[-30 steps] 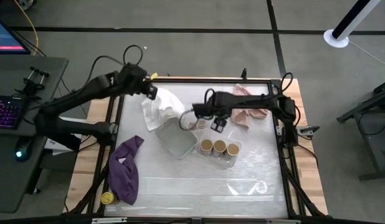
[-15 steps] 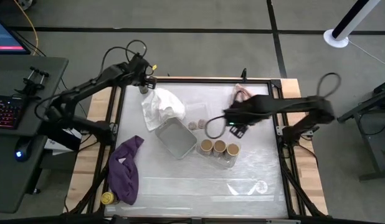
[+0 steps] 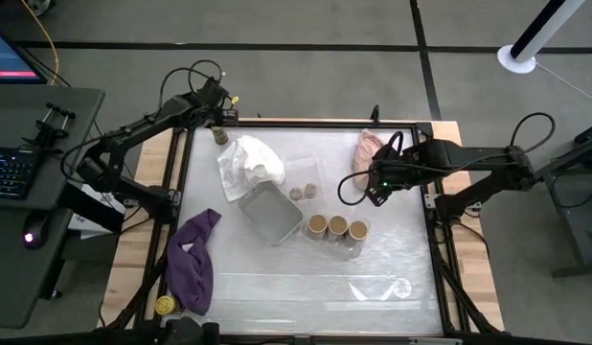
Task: Sort spices by type
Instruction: Put the top yellow seasoning bottle into the gray bin
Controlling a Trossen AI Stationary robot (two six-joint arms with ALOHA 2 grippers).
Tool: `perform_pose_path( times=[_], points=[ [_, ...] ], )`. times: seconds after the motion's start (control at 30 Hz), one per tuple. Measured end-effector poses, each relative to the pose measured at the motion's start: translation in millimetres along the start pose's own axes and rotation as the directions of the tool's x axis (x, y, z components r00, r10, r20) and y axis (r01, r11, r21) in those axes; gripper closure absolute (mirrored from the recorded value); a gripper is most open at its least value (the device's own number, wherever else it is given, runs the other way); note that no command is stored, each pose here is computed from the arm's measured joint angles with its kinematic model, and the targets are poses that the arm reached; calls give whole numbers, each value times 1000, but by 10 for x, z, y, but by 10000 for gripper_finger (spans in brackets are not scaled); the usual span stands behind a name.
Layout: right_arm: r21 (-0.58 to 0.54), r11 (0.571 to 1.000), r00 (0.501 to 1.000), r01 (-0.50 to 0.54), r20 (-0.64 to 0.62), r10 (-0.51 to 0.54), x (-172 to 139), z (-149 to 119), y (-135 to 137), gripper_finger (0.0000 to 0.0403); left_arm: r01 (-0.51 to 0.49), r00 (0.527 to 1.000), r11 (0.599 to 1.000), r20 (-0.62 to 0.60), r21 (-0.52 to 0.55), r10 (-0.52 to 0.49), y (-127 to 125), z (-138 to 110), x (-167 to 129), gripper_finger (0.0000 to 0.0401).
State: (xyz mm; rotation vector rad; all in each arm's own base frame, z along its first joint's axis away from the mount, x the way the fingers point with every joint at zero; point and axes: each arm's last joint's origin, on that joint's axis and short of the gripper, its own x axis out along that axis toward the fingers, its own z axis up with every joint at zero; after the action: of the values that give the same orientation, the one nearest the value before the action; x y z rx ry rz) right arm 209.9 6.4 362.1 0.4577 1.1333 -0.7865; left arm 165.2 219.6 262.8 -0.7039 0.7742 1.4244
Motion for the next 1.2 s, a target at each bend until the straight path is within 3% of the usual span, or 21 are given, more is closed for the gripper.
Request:
perform_pose_path(
  times=[0.4, 0.57, 0.93, 1.2],
  points=[
    [-138, 989, 997, 52, -47, -59, 187, 55, 175, 153, 25, 999, 1000, -37, -18, -26, 150, 80, 70, 167],
    [-191, 979, 995, 64, -60, -76, 242, 69, 221, 153, 37, 998, 998, -46, -41, -39, 186, 115, 133, 109],
    [-170, 983, 995, 71, -61, -82, 248, 69, 223, 153, -8, 986, 998, -165, -64, -3, 109, 56, 509, 94],
    [-155, 985, 995, 72, -61, -82, 248, 69, 223, 153, 17, 971, 998, -238, -60, -31, 67, 4, 634, 96]
  ],
)
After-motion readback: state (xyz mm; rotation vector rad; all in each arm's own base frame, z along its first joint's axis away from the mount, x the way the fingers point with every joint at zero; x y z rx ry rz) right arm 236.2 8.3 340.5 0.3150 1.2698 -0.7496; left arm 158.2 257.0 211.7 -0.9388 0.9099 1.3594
